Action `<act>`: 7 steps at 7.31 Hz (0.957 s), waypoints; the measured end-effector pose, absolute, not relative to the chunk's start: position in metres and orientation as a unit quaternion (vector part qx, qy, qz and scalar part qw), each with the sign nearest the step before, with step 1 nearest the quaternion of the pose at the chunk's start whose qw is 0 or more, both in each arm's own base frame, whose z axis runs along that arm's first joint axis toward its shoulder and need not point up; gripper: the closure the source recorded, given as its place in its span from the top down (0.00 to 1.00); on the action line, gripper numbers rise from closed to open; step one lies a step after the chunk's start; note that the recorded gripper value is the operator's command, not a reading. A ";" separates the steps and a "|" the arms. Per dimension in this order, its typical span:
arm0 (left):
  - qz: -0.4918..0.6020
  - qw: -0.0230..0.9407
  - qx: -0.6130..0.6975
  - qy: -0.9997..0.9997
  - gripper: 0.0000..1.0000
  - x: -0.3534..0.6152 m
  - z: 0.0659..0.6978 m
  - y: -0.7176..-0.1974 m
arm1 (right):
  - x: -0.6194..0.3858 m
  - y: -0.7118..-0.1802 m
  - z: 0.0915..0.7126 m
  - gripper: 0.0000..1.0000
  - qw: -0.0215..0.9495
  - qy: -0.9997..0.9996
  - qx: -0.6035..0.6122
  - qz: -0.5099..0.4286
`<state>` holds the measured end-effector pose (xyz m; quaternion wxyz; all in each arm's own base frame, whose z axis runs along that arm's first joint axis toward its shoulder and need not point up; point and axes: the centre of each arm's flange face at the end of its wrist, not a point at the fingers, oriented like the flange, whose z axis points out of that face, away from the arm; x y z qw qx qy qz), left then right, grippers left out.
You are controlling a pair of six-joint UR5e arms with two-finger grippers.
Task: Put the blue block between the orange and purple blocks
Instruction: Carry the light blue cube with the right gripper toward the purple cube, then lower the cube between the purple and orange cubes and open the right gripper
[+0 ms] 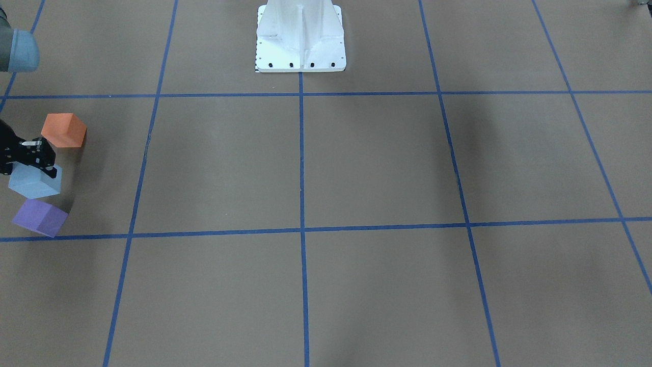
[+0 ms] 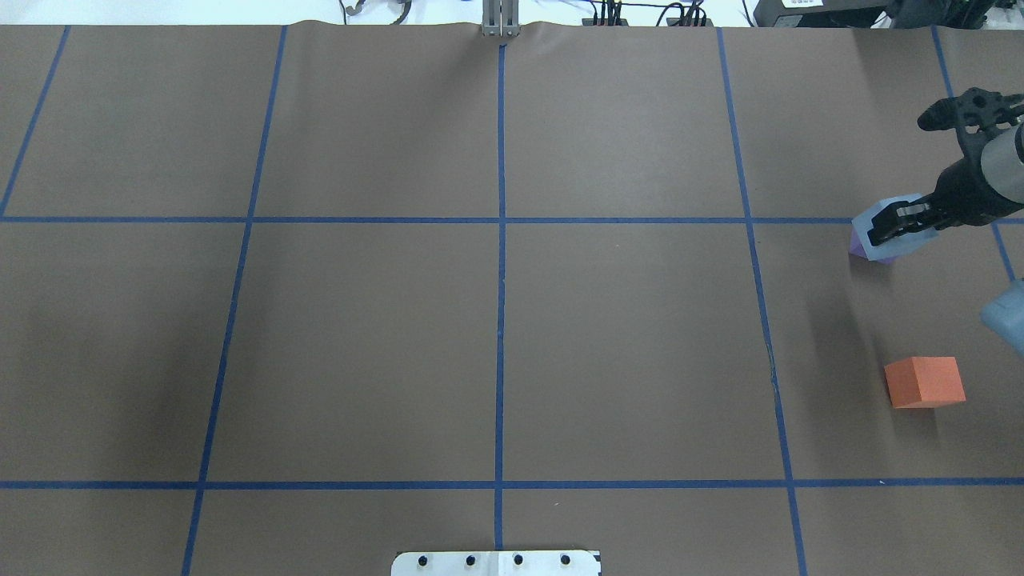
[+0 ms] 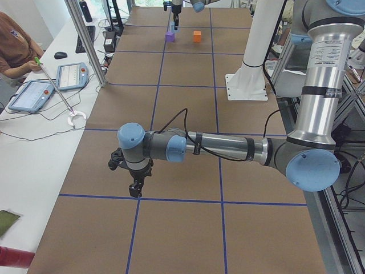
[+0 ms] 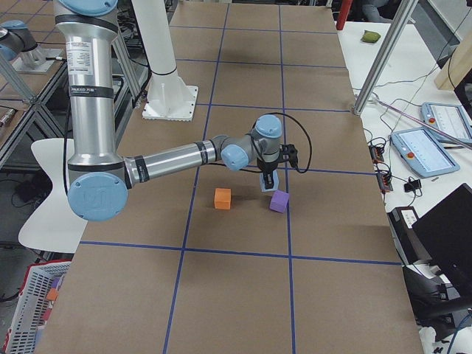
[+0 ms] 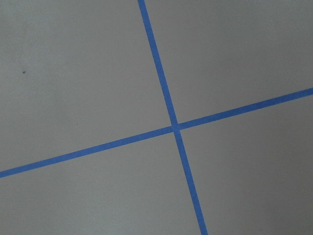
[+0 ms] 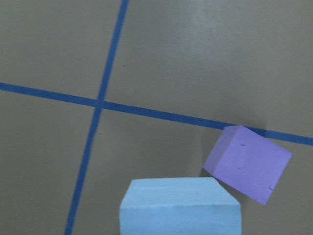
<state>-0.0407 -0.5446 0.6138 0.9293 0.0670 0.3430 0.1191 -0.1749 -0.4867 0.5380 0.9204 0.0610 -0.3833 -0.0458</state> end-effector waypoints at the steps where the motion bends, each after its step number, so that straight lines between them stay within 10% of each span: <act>1: 0.120 0.929 0.070 0.343 1.00 -0.041 0.611 -0.547 | -0.174 -0.484 0.556 0.00 0.922 -0.382 0.050 -0.035; 7: 0.123 0.929 0.072 0.342 1.00 -0.040 0.607 -0.551 | -0.207 -0.454 0.585 0.00 0.926 -0.375 -0.008 -0.032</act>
